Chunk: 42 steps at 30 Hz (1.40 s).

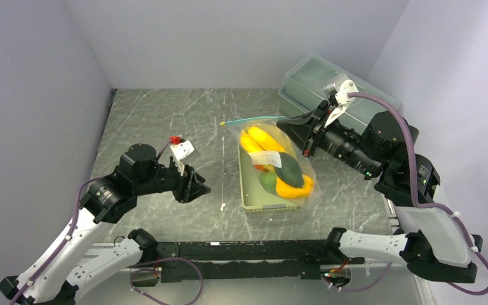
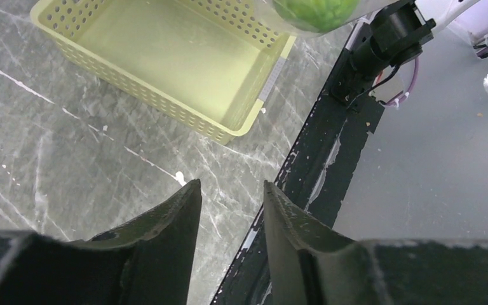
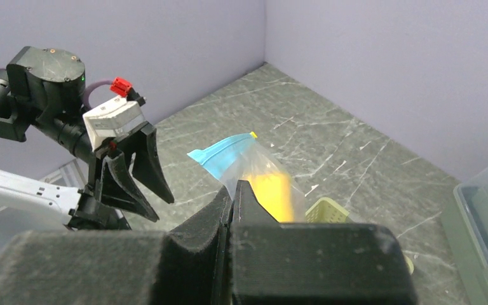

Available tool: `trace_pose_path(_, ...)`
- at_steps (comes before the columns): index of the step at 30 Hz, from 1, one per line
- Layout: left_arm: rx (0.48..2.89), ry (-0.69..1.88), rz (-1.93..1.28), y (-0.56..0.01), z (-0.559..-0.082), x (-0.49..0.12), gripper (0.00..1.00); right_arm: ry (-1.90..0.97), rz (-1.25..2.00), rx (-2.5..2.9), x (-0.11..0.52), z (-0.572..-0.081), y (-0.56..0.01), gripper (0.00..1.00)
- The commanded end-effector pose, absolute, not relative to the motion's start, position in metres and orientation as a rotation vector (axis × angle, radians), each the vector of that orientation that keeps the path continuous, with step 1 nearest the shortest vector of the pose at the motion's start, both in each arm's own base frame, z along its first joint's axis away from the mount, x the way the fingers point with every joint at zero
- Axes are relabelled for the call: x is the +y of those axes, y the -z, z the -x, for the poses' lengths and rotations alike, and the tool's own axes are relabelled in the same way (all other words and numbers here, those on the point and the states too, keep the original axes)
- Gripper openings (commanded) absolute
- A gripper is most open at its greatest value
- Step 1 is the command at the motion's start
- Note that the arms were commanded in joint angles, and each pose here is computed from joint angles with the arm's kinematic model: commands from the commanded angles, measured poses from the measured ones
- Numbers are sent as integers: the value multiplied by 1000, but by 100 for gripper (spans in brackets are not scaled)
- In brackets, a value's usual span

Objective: Place the food in the zip-top bag and seal the zipper
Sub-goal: Zip the zipper food storage bag, then place the zipper food storage bag at the center of the board.

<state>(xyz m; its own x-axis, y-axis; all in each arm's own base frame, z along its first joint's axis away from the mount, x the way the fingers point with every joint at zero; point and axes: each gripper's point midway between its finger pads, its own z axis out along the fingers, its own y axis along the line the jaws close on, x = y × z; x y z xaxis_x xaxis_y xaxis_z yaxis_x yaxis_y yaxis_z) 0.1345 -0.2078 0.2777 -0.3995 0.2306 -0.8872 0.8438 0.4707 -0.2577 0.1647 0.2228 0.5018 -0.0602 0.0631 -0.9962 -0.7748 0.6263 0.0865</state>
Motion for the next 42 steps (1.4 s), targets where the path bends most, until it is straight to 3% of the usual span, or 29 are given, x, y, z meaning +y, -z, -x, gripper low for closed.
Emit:
trace_pose_path(1,1861,910,-867,-291,-135,-203,48,-794,590,1374,219,-162,-533,0)
trace_pose_path(3,1851,904,-865,-295,-135,-202,52,-795,596,1373,219,-162,-533,0)
trace_pose_path(5,1842,901,-861,-298,-136,-202,64,-793,605,1377,221,-162,-531,0)
trace_pose_path(6,1837,901,-863,-300,-136,-202,66,-794,609,1376,222,-162,-530,0)
trace_pose_path(42,1582,876,-909,-383,-151,-215,74,-1031,951,1499,296,-138,-451,0)
